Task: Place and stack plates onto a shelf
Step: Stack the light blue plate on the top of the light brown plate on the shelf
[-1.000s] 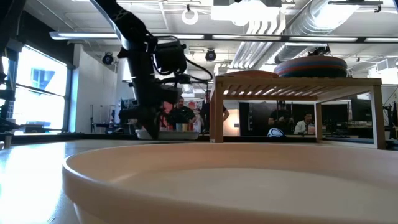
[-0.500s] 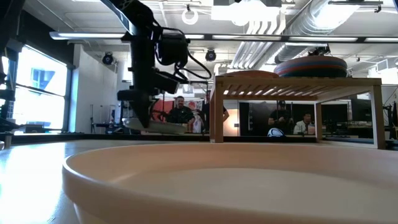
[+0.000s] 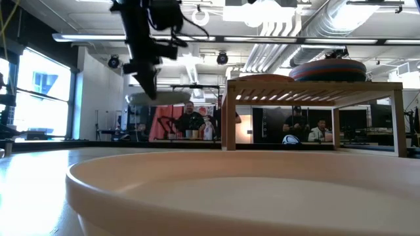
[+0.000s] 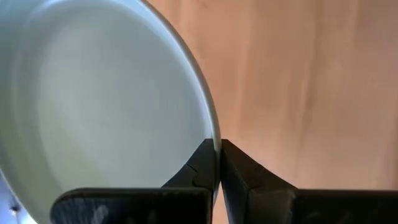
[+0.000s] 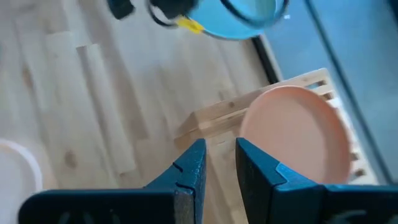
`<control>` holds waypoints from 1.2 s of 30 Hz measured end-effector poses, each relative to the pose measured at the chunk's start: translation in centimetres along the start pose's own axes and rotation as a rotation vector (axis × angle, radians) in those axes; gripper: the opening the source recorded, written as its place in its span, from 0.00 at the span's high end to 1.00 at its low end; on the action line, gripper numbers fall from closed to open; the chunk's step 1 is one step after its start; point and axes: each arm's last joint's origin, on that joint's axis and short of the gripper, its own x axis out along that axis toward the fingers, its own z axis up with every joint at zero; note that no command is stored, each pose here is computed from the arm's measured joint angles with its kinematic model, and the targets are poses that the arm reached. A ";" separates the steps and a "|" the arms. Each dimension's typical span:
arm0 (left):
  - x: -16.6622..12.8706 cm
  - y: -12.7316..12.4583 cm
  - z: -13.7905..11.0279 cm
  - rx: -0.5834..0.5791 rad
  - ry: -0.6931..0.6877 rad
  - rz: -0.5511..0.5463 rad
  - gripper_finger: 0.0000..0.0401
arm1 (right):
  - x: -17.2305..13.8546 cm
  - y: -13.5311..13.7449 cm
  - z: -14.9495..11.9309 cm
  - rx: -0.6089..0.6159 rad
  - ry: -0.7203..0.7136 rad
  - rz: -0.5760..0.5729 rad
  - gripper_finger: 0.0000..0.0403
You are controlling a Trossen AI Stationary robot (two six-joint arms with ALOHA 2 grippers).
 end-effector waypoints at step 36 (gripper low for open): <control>-6.0 2.2 2.1 0.615 -0.245 0.516 0.99 | 2.4 -11.0 3.3 0.643 -0.308 -0.224 0.84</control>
